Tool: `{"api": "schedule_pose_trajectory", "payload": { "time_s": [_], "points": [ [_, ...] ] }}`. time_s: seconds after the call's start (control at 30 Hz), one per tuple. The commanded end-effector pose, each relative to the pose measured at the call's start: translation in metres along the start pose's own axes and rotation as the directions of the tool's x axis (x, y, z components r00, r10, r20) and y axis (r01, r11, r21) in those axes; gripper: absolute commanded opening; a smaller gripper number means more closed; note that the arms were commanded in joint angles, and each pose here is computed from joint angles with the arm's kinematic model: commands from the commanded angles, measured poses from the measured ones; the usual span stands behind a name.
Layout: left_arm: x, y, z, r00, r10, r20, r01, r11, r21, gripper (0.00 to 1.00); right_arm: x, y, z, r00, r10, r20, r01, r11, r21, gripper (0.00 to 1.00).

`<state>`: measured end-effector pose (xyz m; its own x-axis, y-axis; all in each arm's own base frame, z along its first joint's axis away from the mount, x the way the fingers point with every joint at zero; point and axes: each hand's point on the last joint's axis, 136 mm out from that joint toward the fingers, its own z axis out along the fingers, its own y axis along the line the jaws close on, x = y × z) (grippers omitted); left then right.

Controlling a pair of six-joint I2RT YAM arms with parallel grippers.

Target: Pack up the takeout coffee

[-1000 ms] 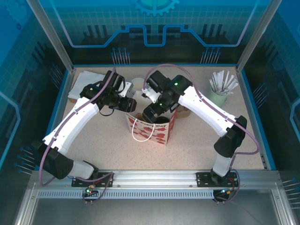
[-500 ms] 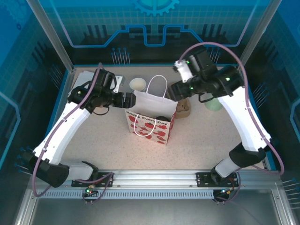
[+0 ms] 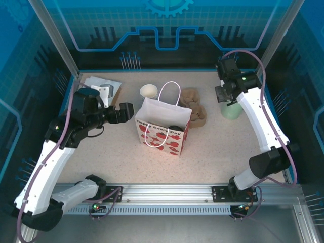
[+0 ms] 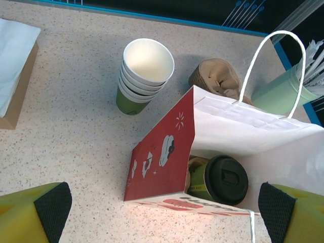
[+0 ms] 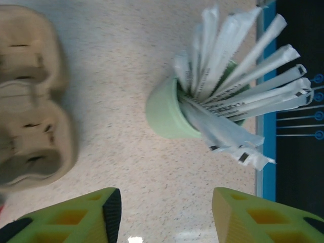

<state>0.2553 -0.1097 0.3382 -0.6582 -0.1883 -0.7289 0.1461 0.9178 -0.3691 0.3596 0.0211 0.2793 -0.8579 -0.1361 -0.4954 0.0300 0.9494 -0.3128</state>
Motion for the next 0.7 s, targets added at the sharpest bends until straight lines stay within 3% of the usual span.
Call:
{"api": "schedule_pose_trajectory", "payload": {
  "time_s": [0.0,0.3,0.67],
  "points": [
    [0.001,0.007,-0.001,0.999,-0.035,0.025,0.036,0.999,-0.020,0.99,-0.015,-0.024,0.012,0.993,0.100,0.064,-0.103,0.994,0.044,0.50],
    [0.004,0.009,0.005,0.999,-0.037,0.007,0.037,0.999,-0.029,0.99,-0.003,-0.038,0.057,0.978,0.207,-0.004,-0.208,0.978,-0.009,0.44],
    [0.006,0.008,0.010,0.999,-0.039,-0.010,0.039,0.999,-0.024,0.99,0.000,-0.035,0.085,0.978,0.202,-0.045,-0.204,0.978,-0.035,0.38]
  ]
}}
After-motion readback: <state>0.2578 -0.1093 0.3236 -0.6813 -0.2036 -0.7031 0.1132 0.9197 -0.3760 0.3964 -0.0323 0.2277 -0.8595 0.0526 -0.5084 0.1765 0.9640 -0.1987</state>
